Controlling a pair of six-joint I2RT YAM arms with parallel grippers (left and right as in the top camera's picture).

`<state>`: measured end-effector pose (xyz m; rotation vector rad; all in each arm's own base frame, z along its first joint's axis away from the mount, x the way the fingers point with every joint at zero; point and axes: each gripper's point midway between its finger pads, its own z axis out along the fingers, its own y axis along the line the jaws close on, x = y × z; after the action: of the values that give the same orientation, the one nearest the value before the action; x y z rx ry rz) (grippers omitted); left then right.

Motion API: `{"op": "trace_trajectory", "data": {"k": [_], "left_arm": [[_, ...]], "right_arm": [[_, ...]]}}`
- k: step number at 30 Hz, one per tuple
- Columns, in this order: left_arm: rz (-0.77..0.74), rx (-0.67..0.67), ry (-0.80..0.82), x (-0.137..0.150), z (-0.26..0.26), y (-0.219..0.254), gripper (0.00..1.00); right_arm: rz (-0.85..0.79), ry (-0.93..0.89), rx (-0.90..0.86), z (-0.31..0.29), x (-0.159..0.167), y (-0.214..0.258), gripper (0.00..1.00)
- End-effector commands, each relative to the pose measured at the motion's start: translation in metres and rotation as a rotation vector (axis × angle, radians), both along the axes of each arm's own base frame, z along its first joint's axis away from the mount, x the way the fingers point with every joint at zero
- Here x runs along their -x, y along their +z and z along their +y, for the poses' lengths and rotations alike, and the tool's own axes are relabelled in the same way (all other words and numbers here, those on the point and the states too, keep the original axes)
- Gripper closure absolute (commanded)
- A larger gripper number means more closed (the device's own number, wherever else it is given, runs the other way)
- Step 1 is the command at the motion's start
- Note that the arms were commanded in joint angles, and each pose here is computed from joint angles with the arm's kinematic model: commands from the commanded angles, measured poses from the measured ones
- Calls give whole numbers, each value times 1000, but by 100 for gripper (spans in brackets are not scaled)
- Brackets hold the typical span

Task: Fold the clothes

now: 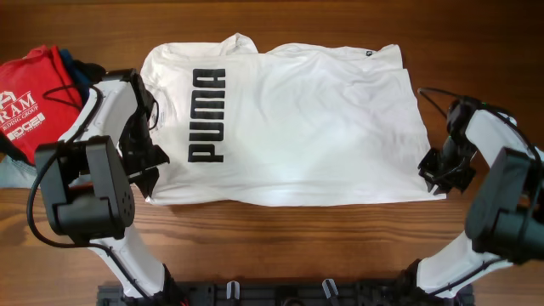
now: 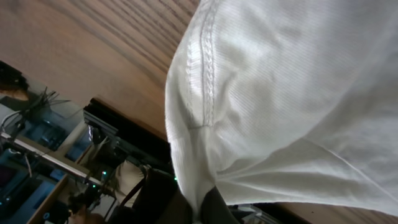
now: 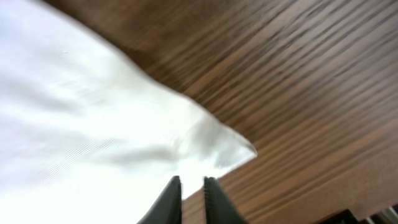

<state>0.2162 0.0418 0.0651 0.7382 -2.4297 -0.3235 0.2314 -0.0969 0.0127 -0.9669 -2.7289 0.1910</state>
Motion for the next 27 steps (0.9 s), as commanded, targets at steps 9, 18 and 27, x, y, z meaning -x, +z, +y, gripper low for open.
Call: {"op": "trace_trajectory", "data": {"k": [9,18,27], "left_arm": [[-70,-39,-3,-7,5,4,96],[-77,-40,-3,-9,5,3,96],[-77,-40,-4,-9,5,3,96]], "right_arm": [[-117,-207,65,2,24,-5,41],[-230,-237,93,-5,13,-30,33],[-245,-237,90,-2,18,-43,96]]}}
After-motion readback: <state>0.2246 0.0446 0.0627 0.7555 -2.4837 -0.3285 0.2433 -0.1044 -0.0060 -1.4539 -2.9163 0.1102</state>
